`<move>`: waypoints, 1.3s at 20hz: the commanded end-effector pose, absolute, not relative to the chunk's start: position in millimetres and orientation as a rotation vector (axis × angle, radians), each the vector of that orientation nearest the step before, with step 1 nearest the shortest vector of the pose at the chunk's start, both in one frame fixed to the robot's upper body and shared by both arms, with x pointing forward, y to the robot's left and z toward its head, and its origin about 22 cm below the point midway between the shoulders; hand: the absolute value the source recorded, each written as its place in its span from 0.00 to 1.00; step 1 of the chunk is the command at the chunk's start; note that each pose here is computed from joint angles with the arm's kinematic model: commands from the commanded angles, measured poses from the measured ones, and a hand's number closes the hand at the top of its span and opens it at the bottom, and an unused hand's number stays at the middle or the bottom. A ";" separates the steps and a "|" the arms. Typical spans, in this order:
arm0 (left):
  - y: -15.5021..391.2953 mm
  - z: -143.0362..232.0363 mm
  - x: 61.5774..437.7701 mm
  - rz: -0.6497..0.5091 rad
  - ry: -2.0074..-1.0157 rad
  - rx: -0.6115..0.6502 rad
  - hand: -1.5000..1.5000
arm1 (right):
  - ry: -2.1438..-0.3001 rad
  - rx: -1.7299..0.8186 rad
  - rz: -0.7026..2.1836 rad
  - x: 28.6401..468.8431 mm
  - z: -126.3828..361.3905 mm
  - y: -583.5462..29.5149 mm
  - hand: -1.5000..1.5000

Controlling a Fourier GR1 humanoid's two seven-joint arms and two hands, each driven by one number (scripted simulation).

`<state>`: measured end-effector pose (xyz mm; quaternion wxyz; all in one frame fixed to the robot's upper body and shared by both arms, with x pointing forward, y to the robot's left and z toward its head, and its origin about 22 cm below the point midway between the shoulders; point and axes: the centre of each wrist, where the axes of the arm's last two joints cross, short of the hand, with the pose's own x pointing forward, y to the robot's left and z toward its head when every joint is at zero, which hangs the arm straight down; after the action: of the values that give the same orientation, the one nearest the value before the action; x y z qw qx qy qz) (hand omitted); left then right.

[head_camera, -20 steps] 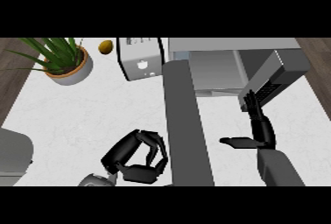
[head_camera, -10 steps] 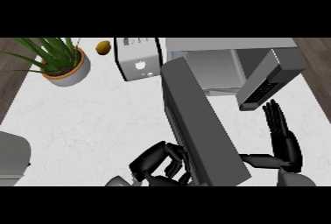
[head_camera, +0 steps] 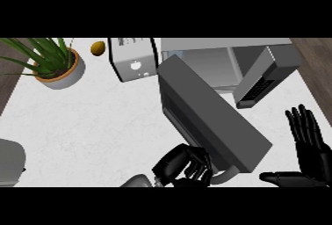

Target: Pick up the milk, place it into the microwave and close the microwave

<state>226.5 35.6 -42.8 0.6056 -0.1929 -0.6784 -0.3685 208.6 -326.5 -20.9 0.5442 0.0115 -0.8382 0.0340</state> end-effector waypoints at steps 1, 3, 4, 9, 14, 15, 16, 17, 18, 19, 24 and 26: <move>16.5 -36.0 229.3 -0.797 -1.594 -0.393 1.00 | -2.017 0.111 0.082 205.5 -3.9 -321.7 0.00; 12.9 -35.9 221.3 -0.741 -1.605 -0.393 1.00 | -2.031 0.108 0.137 205.5 16.6 -354.8 0.00; 13.6 -27.9 234.5 -0.682 -1.610 -0.392 1.00 | -2.020 0.136 0.122 199.9 8.7 -333.4 0.00; 6.9 -17.8 246.1 -0.609 -1.697 -0.336 1.00 | -2.041 0.235 0.179 209.2 26.3 -331.6 0.00; -1.3 6.0 267.5 -0.548 -1.764 -0.327 1.00 | -2.027 0.355 0.290 214.8 42.7 -325.2 0.00; -2.2 5.1 267.5 -0.543 -1.762 -0.329 1.00 | -2.035 0.353 0.300 211.1 44.6 -332.5 0.00; -1.2 3.7 270.1 -0.527 -1.761 -0.309 1.00 | -2.025 0.369 0.332 211.3 50.5 -331.3 0.00; -3.1 10.7 277.3 -0.523 -1.776 -0.299 1.00 | -2.041 0.388 0.322 213.4 51.5 -331.0 0.00; -1.2 7.8 280.3 -0.508 -1.754 -0.282 1.00 | -2.034 0.399 0.333 213.3 53.3 -330.4 0.00; -2.5 17.0 287.4 -0.470 -1.772 -0.268 1.00 | -2.058 0.407 0.327 216.1 59.2 -329.2 0.00; -0.8 27.4 311.6 -0.402 -1.741 -0.203 1.00 | -2.066 0.459 0.326 218.0 66.8 -325.4 0.00; -0.3 31.6 317.4 -0.356 -1.735 -0.189 1.00 | -2.063 0.470 0.327 218.2 70.9 -327.9 0.00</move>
<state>301.9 0.6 18.6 0.6232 -0.0967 -0.7532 -0.1868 216.4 -327.0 63.2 0.4843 0.1806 -0.8457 0.1324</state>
